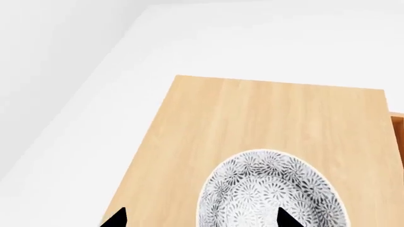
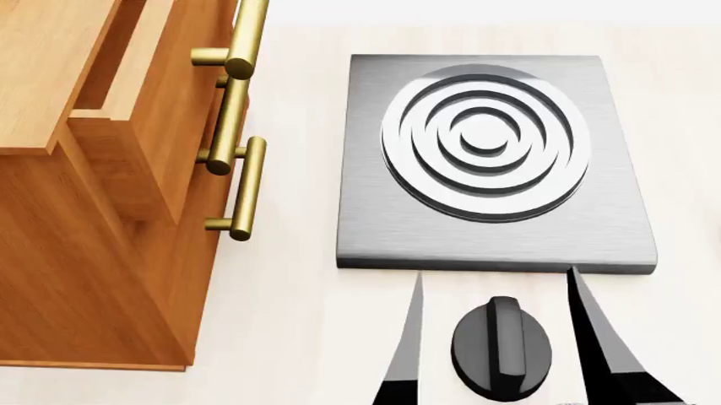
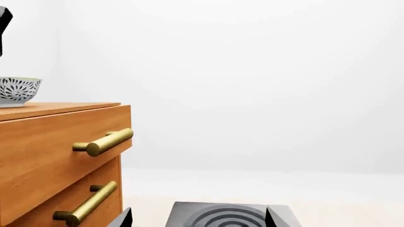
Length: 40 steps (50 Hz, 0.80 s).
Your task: Pick the akita bowl on the wooden cabinet and place it on the plate.
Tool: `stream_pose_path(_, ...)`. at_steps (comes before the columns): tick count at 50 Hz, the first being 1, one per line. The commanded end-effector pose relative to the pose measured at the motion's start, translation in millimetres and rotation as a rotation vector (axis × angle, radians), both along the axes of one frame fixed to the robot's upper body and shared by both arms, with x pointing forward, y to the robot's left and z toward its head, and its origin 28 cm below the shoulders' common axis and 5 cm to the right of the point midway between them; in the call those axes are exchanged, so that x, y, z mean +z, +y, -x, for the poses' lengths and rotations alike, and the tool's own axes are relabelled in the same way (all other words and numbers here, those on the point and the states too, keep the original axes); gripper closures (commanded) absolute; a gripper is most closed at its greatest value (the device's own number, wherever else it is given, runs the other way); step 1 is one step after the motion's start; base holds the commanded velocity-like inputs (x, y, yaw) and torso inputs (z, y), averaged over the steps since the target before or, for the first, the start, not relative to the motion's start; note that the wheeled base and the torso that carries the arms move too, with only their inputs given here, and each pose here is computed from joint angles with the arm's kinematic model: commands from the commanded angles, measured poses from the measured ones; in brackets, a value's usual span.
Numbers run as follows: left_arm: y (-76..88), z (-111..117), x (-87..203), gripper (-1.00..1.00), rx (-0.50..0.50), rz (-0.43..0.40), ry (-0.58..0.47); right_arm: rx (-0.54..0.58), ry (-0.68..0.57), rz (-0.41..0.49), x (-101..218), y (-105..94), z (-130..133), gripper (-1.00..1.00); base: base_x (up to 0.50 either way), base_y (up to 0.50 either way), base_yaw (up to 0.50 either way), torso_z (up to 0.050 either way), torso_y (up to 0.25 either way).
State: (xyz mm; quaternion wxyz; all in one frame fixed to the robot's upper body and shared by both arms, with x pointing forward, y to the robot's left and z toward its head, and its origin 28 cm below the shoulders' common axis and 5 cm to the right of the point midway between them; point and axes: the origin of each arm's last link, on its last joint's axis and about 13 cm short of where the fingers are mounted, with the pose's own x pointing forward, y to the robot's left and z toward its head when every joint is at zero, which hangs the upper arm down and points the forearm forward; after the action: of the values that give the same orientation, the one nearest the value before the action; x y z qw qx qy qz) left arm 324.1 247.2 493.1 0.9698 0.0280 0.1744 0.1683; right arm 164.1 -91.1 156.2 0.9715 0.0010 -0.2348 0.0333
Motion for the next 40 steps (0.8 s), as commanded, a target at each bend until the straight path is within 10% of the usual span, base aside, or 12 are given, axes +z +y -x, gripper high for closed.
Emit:
stream_pose_path(1,1.5,-8.1,-21.1,-1.0,-0.007,0.048,0.108,-0.003,0.011,0.002,-2.7,0.2,-2.5,-1.0,0.0,0.0,0.0,0.0,0.0)
stream_pose_path(36,4.3,-26.6,-45.1,-1.0,0.001,0.005,0.114,-0.012,0.033,0.001,-8.6,-1.8,-7.8,-1.0,0.0,0.0,0.0,0.0,-0.001)
stream_pose_path(37,4.4,-26.9,-45.2,1.0,-0.001,-0.008,0.114,-0.012,0.033,0.0,-8.6,-1.8,-7.9,-1.0,0.0,0.0,0.0,0.0,0.0)
stream_pose_path(40,5.2,-27.4,-45.8,1.0,0.005,-0.017,0.113,-0.012,0.034,0.001,-8.8,-1.6,-8.1,-1.0,0.0,0.0,0.0,0.0,0.0)
